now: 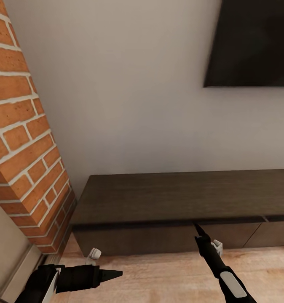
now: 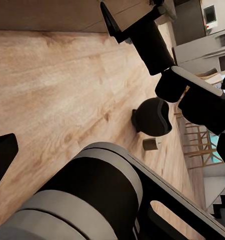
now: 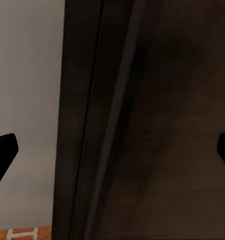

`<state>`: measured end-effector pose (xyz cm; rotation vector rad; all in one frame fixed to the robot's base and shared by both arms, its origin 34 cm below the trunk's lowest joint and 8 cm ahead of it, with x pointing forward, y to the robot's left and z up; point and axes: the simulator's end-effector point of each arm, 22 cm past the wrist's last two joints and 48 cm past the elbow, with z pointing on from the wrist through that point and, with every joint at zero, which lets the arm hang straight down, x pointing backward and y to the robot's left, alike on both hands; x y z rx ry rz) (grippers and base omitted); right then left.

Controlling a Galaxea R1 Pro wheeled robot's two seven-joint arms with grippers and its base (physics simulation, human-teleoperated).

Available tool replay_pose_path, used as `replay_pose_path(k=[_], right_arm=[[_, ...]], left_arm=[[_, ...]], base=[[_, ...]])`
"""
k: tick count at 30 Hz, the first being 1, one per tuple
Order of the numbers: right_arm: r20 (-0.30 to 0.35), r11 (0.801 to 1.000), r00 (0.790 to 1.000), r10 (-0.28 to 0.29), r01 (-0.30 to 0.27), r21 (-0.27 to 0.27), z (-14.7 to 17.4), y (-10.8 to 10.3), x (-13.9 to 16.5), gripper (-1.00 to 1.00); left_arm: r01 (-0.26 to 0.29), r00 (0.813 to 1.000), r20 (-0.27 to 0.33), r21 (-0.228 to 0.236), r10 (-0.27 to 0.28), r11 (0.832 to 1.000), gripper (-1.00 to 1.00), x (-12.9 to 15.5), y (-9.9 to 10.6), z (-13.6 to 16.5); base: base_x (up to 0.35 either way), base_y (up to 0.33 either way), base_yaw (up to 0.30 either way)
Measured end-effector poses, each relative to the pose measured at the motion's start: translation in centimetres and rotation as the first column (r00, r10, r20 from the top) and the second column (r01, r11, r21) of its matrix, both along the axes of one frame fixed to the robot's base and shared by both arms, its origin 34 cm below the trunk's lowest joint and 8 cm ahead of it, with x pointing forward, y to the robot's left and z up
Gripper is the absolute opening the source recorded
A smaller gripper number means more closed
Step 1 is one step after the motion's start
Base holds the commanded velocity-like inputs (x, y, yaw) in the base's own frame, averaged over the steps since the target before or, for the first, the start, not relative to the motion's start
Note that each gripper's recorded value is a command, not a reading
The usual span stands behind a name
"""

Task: Place each of the two pumpkins and all three candles from the living room inside a cabinet in the living room (use any cabinet), then make sure every cabinet is closed, and position the cauldron so it is next to a table in the living room.

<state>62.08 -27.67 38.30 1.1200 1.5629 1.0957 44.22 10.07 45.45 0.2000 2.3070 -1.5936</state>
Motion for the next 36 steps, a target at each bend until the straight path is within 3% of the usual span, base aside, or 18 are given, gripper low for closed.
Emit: replay_pose_path(k=[36], right_arm=[[-0.001, 1.0, 1.0, 0.0, 0.0, 0.0, -0.06, 0.01, -0.02, 1.0]], left_arm=[[0.001, 1.0, 0.003, 0.003, -0.001, 1.0, 1.0, 0.0, 0.02, -0.07]], base=[[0.031, 0.0, 0.0]])
